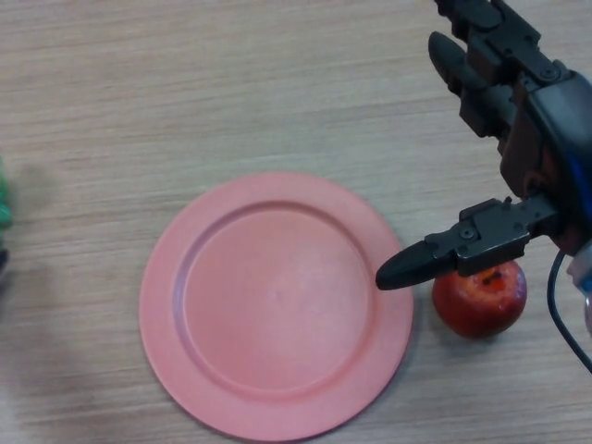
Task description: Pick up the green grapes and place it on the plate
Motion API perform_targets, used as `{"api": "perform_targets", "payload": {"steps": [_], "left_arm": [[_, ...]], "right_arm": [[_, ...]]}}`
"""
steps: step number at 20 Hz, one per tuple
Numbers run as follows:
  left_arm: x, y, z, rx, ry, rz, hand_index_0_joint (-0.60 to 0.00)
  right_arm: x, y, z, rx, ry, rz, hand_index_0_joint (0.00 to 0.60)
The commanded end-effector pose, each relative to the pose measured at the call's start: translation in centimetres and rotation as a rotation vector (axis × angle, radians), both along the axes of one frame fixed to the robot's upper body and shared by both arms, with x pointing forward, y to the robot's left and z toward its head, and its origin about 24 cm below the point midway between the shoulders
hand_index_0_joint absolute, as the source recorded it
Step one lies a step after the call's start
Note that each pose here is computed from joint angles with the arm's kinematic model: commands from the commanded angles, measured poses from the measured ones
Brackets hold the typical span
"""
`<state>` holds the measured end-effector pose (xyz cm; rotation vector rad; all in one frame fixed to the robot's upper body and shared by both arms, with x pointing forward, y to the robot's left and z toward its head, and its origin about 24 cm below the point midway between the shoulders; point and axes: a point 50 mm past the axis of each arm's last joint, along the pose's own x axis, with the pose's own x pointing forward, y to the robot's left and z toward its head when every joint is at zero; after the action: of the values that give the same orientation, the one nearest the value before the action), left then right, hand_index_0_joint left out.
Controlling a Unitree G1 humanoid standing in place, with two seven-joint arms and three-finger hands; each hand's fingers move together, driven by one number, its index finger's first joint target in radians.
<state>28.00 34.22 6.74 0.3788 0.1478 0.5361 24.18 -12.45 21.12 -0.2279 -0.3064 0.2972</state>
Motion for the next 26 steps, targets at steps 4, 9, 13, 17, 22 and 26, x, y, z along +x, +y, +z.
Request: {"api": "perform_targets", "payload": {"steps": [4,9,13,17,22,26], "left_arm": [[-0.3,2.1,3.6,0.042,-0.14,0.022,-0.6],[-1.0,0.2,4.2,-0.15,-0.164,-0.072,-0.6],[-2.3,-1.0,7.3,-0.044,-0.246,-0.145,-0.6],[-3.2,-2.6,9.3,0.054,-0.305,-0.201,-0.6],[-6.1,-9.8,12.0,0.026,-0.287,-0.554,-0.6],[-7.5,-13.9,12.3,-0.012,-0.238,-0.734,-0.6]], "right_arm": [[-1.3,-0.6,2.8,0.042,-0.206,0.015,0.45],[-1.7,-0.5,2.9,0.057,-0.204,0.019,0.6],[-1.9,-0.5,3.0,0.069,-0.211,0.023,0.6],[-2.0,-0.5,3.1,0.073,-0.215,0.023,0.25],[-2.2,-0.8,3.5,0.083,-0.239,0.007,0.0],[-2.4,-1.0,3.6,0.083,-0.255,-0.006,0.0]]}}
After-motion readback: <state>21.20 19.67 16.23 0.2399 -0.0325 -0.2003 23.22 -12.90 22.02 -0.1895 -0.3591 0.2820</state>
